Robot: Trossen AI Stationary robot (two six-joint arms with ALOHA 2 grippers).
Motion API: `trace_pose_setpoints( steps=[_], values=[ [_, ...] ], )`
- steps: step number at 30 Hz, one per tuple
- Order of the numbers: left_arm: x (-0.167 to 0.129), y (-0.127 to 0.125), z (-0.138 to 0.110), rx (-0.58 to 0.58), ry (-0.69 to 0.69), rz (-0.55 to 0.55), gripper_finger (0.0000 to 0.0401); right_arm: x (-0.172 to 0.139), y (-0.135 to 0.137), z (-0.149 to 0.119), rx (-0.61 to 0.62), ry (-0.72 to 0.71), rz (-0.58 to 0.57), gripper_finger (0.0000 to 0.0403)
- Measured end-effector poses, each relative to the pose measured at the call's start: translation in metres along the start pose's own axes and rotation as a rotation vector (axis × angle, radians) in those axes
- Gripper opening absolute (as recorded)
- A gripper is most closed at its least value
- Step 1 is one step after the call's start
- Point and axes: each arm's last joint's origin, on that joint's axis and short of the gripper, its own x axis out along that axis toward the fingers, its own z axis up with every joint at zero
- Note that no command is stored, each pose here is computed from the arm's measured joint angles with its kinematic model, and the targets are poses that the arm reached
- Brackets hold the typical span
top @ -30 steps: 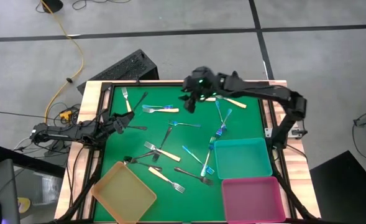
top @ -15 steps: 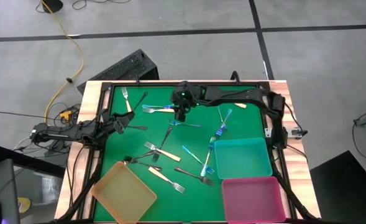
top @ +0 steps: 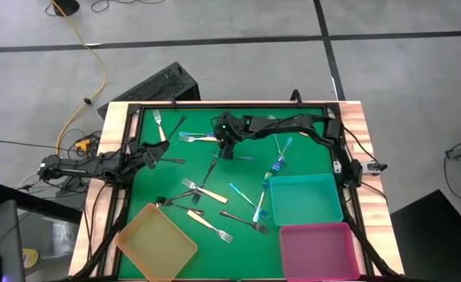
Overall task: Sort silverware by color (type)
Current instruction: Put the yellow fork into the green bin
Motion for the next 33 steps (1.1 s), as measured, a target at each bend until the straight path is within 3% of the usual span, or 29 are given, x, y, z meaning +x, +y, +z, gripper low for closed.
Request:
trace_pose_setpoints(
  steps=[7, 13, 15, 19, 26, 33],
  values=[
    [0.000, 0.000, 0.000, 0.002, -0.001, 0.001, 0.0165, 0.000, 0.000, -0.001, 0.007, 0.008, 0.001, 0.0196],
    [0.000, 0.000, 0.000, -0.001, 0.001, -0.001, 0.0165, -0.002, -0.003, -0.008, 0.139, 0.083, 0.003, 0.0184],
    [0.000, 0.000, 0.000, -0.001, 0.007, -0.008, 0.0165, -0.013, -0.006, -0.005, 0.133, 0.119, 0.003, 0.0182],
    [0.000, 0.000, 0.000, 0.003, 0.008, -0.008, 0.0165, -0.050, -0.016, 0.026, 0.081, 0.124, 0.000, 0.0180],
    [0.000, 0.000, 0.000, -0.001, 0.010, -0.011, 0.0165, -0.105, -0.058, 0.052, 0.034, 0.239, -0.038, 0.0180],
    [0.000, 0.000, 0.000, -0.002, 0.012, -0.012, 0.0165, -0.130, -0.115, 0.036, 0.054, 0.354, -0.135, 0.0181]
  ],
)
